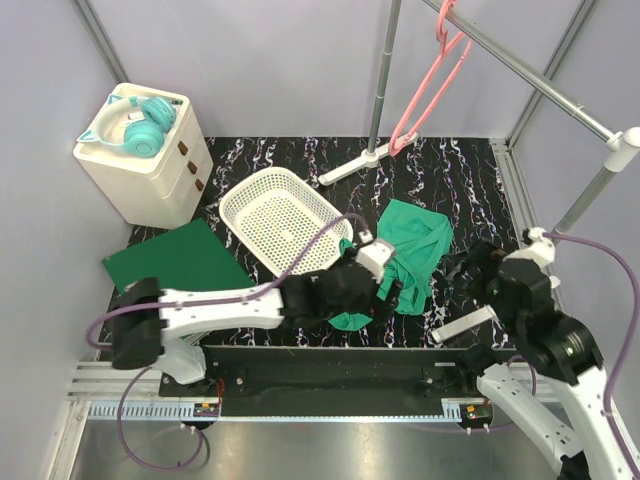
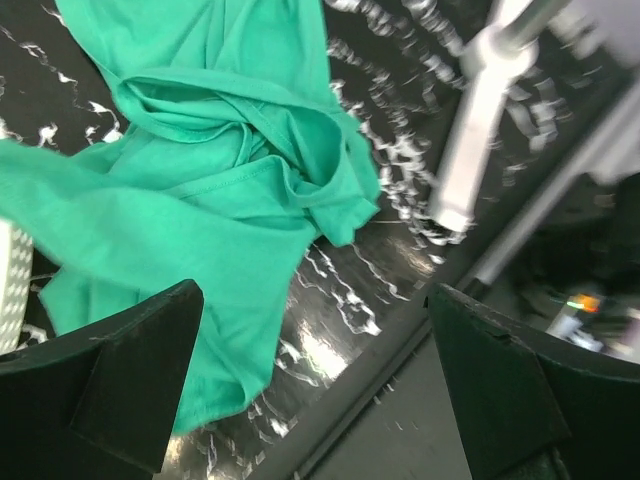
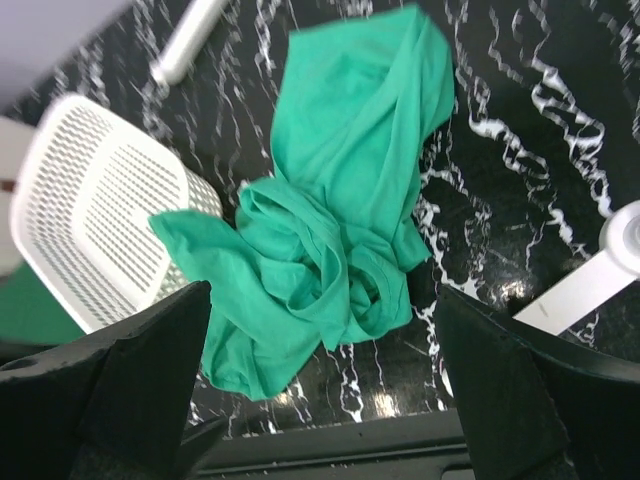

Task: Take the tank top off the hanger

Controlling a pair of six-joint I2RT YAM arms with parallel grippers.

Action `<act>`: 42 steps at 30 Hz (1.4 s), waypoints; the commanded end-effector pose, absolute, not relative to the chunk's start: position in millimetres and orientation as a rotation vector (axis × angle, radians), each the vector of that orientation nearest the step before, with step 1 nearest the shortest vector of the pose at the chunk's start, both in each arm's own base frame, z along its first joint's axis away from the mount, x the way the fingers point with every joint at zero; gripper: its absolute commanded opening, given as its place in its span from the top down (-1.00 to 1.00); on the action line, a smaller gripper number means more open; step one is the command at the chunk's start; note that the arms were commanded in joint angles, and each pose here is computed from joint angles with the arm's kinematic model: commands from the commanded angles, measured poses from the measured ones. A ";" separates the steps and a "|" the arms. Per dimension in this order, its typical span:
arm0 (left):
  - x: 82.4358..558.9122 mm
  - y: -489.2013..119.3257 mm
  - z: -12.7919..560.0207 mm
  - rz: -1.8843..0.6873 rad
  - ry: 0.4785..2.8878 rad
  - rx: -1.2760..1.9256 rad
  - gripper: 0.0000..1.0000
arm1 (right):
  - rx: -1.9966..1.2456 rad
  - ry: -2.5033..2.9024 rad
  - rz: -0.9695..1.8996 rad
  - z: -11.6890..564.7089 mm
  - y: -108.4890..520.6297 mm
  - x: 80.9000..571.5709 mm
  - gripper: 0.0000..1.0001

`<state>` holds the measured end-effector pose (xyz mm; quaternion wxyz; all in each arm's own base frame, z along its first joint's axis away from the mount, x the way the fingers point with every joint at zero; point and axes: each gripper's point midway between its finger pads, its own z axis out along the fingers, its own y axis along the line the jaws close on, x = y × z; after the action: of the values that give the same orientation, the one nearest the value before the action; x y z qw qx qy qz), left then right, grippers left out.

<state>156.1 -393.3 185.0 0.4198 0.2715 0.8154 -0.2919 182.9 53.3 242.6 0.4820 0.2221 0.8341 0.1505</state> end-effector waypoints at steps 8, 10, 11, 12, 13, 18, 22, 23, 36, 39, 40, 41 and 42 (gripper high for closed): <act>207.8 -471.0 124.7 -0.439 2.042 0.720 -0.98 | 0.524 1.773 0.471 299.6 27.4 151.5 -0.99; 211.4 -479.3 122.9 -0.445 2.040 0.735 -0.98 | 0.508 1.763 0.491 301.2 29.6 150.4 -0.99; 212.6 -481.4 112.2 -0.436 2.057 0.747 -0.98 | 0.496 1.762 0.504 301.7 31.6 149.4 -0.99; 216.9 -484.3 111.6 -0.446 2.060 0.737 -0.98 | 0.489 1.762 0.509 301.9 32.6 149.3 -0.99; 216.0 -487.3 99.5 -0.452 2.082 0.755 -0.98 | 0.484 1.763 0.509 301.3 33.3 149.7 -1.00; 227.8 -491.8 73.9 -0.472 2.142 0.761 -0.98 | 0.461 1.775 0.522 300.6 38.3 151.1 -1.00; 225.2 -489.6 45.6 -0.467 2.198 0.791 -0.98 | 0.451 1.773 0.523 301.5 39.0 151.3 -1.00; 221.6 -489.5 41.4 -0.477 2.210 0.809 -0.92 | 0.448 1.772 0.522 301.5 39.1 151.6 -0.99; 208.1 -489.8 124.5 -0.637 2.065 0.928 0.87 | 0.439 1.772 0.527 301.2 41.2 153.0 -0.99; 212.7 -477.6 170.6 -0.660 1.999 0.912 1.00 | 0.439 1.773 0.527 300.9 41.1 152.9 -0.99; 214.0 -472.3 179.6 -0.664 1.986 0.906 1.00 | 0.439 1.774 0.523 300.7 41.0 153.2 -1.00; 218.8 -465.2 190.9 -0.666 1.974 0.885 1.00 | 0.438 1.776 0.524 300.0 41.3 153.3 -0.99; 219.2 -456.9 217.7 -0.696 1.930 0.857 1.00 | 0.438 1.775 0.525 300.4 41.4 153.4 -0.99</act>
<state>208.8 -470.0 106.4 0.3624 0.3657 0.8301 -0.2141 148.6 38.2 290.6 0.5680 0.1939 0.7700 0.2163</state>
